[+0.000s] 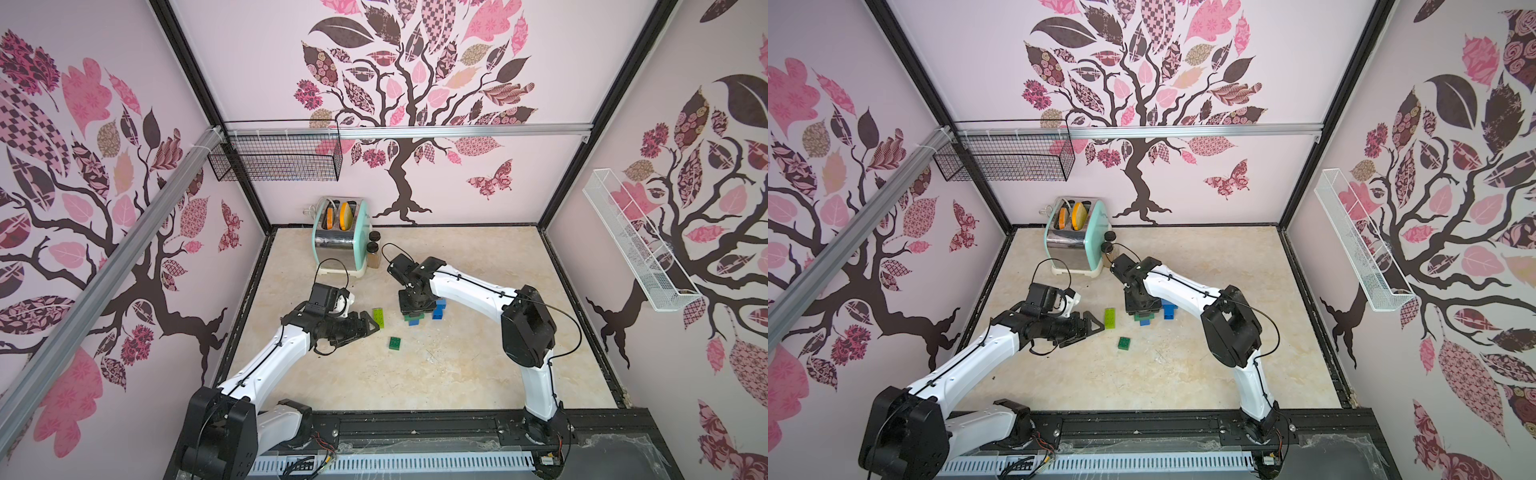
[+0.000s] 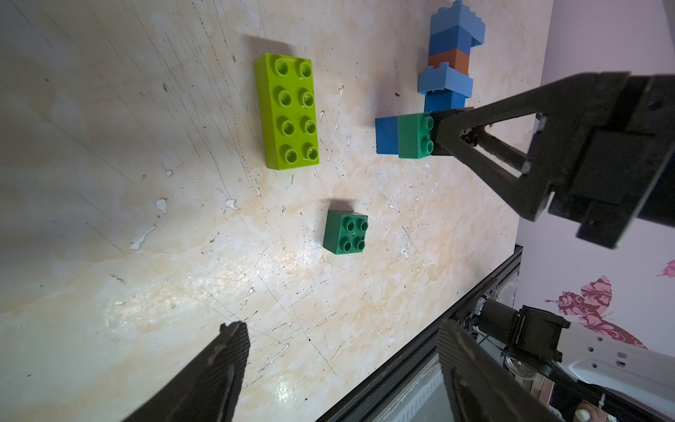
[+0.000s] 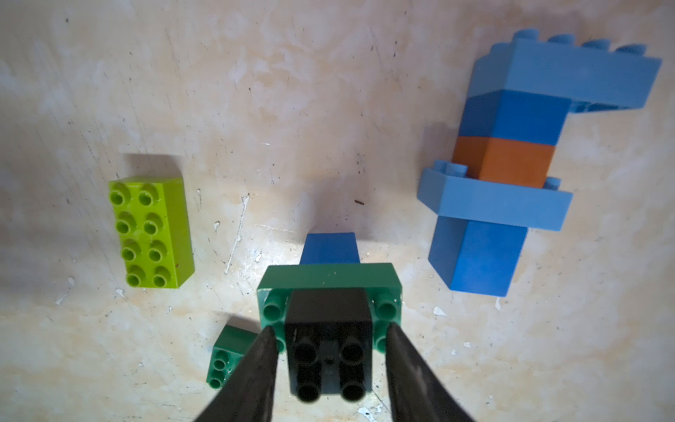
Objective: Assemble the letter f with lego
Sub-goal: Assemble the lego brick with the lego brick, then pick up the lego brick from the center of the board.
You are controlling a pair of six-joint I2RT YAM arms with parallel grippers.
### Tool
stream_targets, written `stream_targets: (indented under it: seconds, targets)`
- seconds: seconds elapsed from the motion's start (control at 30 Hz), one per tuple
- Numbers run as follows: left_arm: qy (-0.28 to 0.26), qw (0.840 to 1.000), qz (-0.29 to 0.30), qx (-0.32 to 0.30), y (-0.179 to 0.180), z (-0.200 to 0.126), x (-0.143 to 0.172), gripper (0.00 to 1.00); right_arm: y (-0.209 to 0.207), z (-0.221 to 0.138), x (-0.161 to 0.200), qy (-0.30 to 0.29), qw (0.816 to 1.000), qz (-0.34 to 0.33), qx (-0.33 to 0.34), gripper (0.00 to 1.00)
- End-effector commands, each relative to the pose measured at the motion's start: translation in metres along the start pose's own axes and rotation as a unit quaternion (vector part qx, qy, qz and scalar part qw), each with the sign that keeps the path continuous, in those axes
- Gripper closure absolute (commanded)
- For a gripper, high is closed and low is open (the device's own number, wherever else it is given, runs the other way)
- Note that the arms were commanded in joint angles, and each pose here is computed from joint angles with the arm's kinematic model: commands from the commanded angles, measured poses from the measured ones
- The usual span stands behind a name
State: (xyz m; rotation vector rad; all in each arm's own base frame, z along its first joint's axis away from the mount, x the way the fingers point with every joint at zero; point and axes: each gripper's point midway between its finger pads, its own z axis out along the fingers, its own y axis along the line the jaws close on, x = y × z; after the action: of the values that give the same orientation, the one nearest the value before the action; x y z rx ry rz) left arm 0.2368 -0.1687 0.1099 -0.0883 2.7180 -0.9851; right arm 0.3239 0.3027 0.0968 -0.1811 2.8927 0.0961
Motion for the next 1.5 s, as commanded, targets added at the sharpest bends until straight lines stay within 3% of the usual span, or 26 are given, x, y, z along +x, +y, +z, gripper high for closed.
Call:
stream_targets:
  seconds: [0.0,0.1,0.27,0.43,0.7,1.1,1.47]
  targets:
    - [-0.005,1.0,0.012,0.003,-0.006,-0.003,-0.004,0.15,0.0,-0.043,-0.021,-0.061,0.998,-0.008,-0.015,0.42]
    - [-0.007,1.0,0.01,0.001,-0.005,-0.004,-0.004,0.15,-0.001,-0.059,-0.024,-0.074,0.997,-0.009,-0.019,0.36]
    - [-0.003,1.0,-0.022,-0.007,-0.005,-0.014,-0.003,0.15,0.003,-0.065,-0.002,-0.038,0.999,-0.002,-0.025,0.36]
    - [-0.031,0.997,-0.064,0.022,-0.004,-0.036,-0.003,0.15,0.035,-0.052,0.044,0.008,0.997,0.001,-0.074,0.37]
    - [-0.042,0.995,-0.063,0.061,-0.016,-0.052,0.013,0.14,0.067,-0.018,0.087,0.052,0.995,0.006,-0.085,0.39]
    - [-0.032,0.995,-0.074,0.062,-0.012,-0.044,0.019,0.15,0.079,0.027,0.089,0.069,0.995,0.015,-0.069,0.43]
    - [-0.022,0.996,-0.062,0.056,-0.014,-0.041,0.022,0.15,0.083,0.04,0.086,0.072,0.996,0.014,-0.059,0.43]
